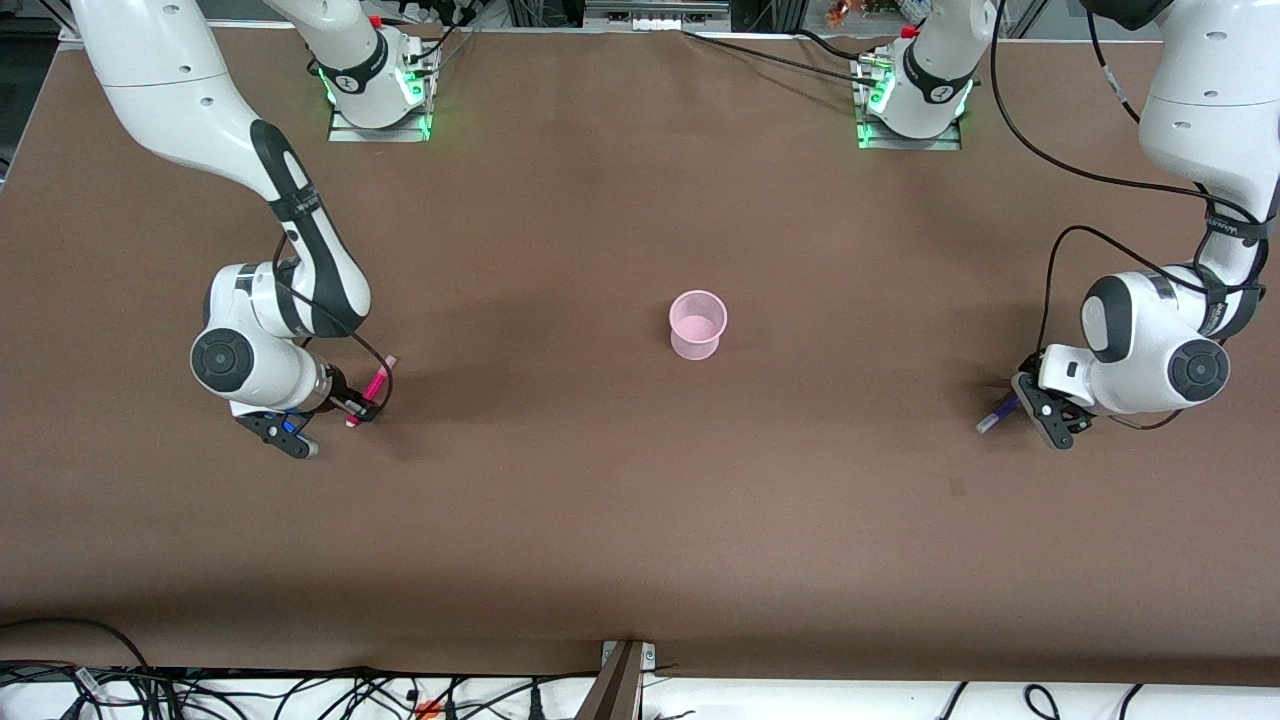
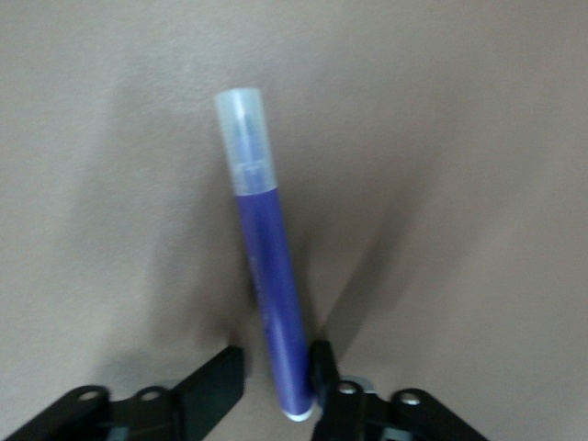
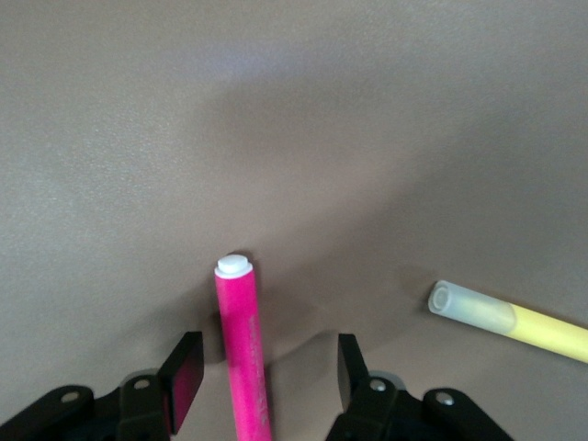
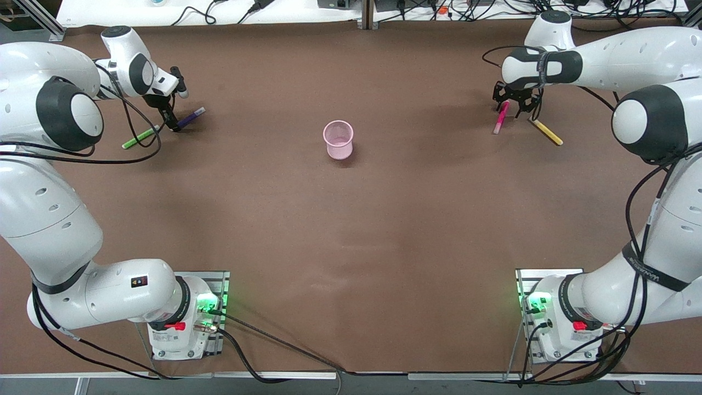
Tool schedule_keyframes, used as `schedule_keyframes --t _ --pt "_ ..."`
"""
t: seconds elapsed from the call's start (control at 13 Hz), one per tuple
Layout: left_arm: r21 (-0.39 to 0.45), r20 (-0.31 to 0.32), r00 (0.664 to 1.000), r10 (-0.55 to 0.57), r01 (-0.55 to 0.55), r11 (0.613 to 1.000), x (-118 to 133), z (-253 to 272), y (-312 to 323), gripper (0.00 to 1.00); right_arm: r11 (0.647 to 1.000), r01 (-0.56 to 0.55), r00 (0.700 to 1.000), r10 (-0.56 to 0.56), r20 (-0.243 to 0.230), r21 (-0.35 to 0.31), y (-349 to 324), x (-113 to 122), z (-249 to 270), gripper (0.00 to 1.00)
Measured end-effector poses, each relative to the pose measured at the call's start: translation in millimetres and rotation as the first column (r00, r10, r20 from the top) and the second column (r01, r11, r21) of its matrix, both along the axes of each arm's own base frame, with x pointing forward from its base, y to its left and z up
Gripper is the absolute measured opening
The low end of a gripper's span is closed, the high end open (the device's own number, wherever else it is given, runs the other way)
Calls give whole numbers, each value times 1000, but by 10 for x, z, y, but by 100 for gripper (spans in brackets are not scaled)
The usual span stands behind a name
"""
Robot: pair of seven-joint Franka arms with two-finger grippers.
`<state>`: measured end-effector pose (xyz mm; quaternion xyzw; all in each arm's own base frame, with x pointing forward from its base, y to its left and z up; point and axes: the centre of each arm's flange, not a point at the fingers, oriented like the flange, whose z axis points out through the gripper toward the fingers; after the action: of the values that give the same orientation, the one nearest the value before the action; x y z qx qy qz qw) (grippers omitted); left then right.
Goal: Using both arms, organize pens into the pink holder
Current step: 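Close both grippers on the pink and blue markers, then lift both markers upright and carry them toward the pink cup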
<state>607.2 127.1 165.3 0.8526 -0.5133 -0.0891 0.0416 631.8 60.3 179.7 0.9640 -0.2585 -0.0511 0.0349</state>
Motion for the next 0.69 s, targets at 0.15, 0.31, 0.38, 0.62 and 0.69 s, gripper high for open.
schedule_keyframes --t 0.15,0.31,0.38,0.62,0.69 --pt "-6 -15 1000 -4 4 1000 -14 14 -38 22 1000 0 1000 0 4 1 4 2 -31 60" --pt "-31 -92 995 38 -41 999 -52 40 -180 22 1000 -2 1000 2 13 6 35 17 -9 37" --pt "-44 -149 985 82 -90 995 -66 104 -266 22 1000 -4 1000 3 14 7 44 18 -7 24" --pt "-49 -348 905 244 -277 960 -113 432 -541 22 1000 6 1000 -6 15 7 63 18 -3 17" --pt "-20 -415 856 308 -348 937 -142 535 -689 22 1000 23 1000 -23 16 12 143 16 14 17"
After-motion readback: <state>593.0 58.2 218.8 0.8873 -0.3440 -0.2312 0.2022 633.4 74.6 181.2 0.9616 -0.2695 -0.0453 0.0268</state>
